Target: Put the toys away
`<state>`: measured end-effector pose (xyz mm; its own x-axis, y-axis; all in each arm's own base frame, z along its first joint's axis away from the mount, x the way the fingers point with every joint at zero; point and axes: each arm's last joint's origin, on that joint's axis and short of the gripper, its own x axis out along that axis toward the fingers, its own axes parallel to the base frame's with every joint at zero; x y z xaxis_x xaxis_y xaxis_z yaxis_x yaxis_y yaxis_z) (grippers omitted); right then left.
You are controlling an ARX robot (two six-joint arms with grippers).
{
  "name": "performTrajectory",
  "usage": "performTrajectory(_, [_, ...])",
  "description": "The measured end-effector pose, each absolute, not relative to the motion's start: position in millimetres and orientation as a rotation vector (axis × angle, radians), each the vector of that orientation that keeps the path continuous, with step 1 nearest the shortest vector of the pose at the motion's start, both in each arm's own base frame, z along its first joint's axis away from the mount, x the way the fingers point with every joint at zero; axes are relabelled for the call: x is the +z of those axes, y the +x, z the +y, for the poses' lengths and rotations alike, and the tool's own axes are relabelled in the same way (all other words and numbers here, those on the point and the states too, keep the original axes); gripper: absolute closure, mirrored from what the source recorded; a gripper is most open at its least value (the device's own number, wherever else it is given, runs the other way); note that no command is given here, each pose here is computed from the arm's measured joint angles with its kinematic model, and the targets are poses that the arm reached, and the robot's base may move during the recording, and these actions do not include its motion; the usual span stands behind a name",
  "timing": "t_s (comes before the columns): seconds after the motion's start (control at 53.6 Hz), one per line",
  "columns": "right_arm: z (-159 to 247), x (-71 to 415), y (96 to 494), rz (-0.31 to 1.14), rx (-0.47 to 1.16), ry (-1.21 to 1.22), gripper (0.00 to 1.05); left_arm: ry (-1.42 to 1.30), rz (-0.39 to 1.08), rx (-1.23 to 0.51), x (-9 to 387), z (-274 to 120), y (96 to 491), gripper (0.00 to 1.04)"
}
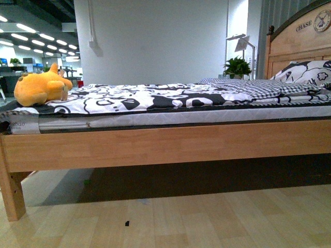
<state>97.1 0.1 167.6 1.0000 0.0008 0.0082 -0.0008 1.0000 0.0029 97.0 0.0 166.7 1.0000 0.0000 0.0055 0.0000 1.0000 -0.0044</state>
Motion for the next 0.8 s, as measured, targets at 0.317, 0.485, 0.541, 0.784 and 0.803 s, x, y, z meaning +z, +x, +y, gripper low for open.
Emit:
performTrajectory(0.317, [0.1,167.6,97.1,-0.008,0.001,0.003,0.0,-0.004,-0.006,0.0,166.7,0.0,97.0,0.06])
performTrajectory(0.485, [0.1,167.6,97.1,-0.008,0.001,0.003,0.0,-0.004,-0.006,0.0,166.7,0.0,97.0,0.06])
performTrajectory(0.541, [0.1,167.6,97.1,-0.008,0.001,0.003,0.0,-0.004,-0.006,0.0,166.7,0.0,97.0,0.06])
performTrajectory(0.784, [0.1,167.6,97.1,-0.008,0.001,0.003,0.0,-0.004,-0.006,0.0,166.7,0.0,97.0,0.06])
performTrajectory(0.803, [0.1,167.6,97.1,-0.008,0.001,0.003,0.0,-0.004,-0.006,0.0,166.7,0.0,97.0,0.06])
